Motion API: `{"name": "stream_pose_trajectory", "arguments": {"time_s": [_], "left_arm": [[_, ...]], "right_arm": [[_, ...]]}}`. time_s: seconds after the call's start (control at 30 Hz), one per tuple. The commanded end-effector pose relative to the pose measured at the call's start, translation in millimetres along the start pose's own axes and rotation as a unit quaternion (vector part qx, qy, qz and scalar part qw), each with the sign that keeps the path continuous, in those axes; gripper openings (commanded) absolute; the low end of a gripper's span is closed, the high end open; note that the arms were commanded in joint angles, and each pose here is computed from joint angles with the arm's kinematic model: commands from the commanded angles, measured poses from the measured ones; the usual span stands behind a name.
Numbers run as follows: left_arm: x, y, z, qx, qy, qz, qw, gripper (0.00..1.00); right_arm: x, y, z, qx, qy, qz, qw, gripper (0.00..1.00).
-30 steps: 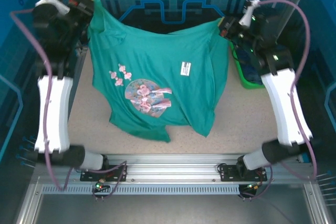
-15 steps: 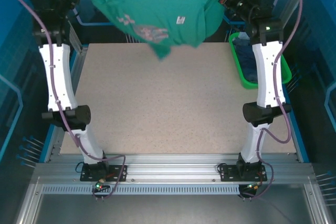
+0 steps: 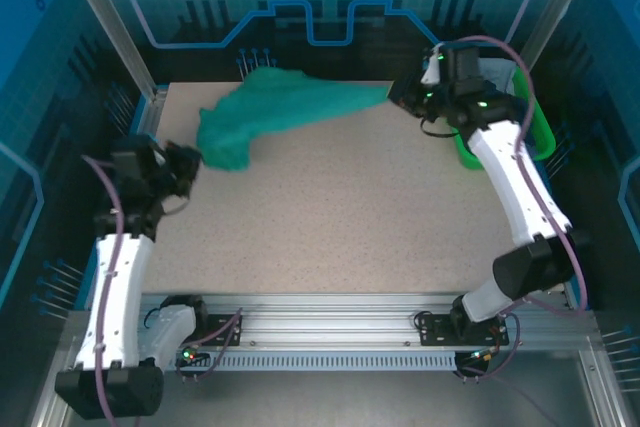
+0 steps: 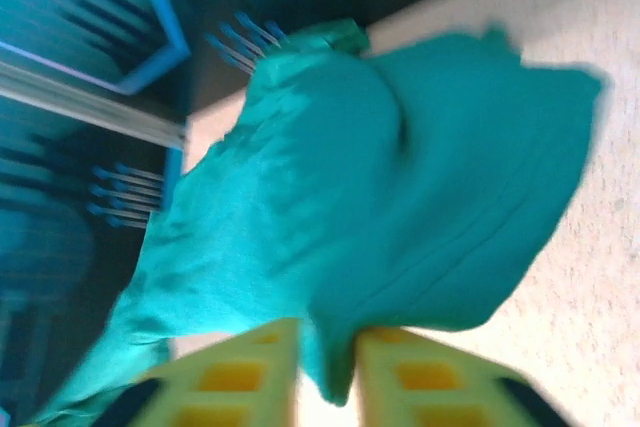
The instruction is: Fold and stack the t-shirts
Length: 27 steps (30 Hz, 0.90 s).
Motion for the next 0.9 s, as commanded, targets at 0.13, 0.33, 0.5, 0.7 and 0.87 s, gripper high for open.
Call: {"name": "stream_pose_trajectory", "arguments": {"time_s": [0.13,0.33,0.5,0.7,0.87], "left_arm": [[-92,-25,72,0.035,0.110,0.100,0.988,0.00],[-89,-18,62,0.013,0.125,0.104,0.987,0.00],[-88,-21,62,0.005,0.131,0.108,0.986,0.00],[-92,-19,58,-0.007,0.132,0.110,0.985,0.00],[-93,-16,55,-0.012,0.132,0.105,0.986,0.00]], "right_arm": [[-136,-29,-68,-0.062,-0.156,0.138,0.976,0.41],[-113,-65,-99,-0.068,-0.218,0.132,0.965,0.38],[-108,-81,-140,-0.082,-0.234,0.123,0.961,0.40],[-159,-61,-151,-0.062,-0.230,0.134,0.962,0.41],[-185,-56,-162,-0.072,-0.256,0.147,0.953,0.37]]}}
Point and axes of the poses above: each hand's point on the last joint's axis, 136 mm out from that joint toward the fingers, its own x axis back along the fingers, its own z axis along the line the jaws close on, y = z × x, the point moved 6 cm from there along x, back along the fingers, and after that the axes turned 9 degrees about -x, right-handed, at the moved point
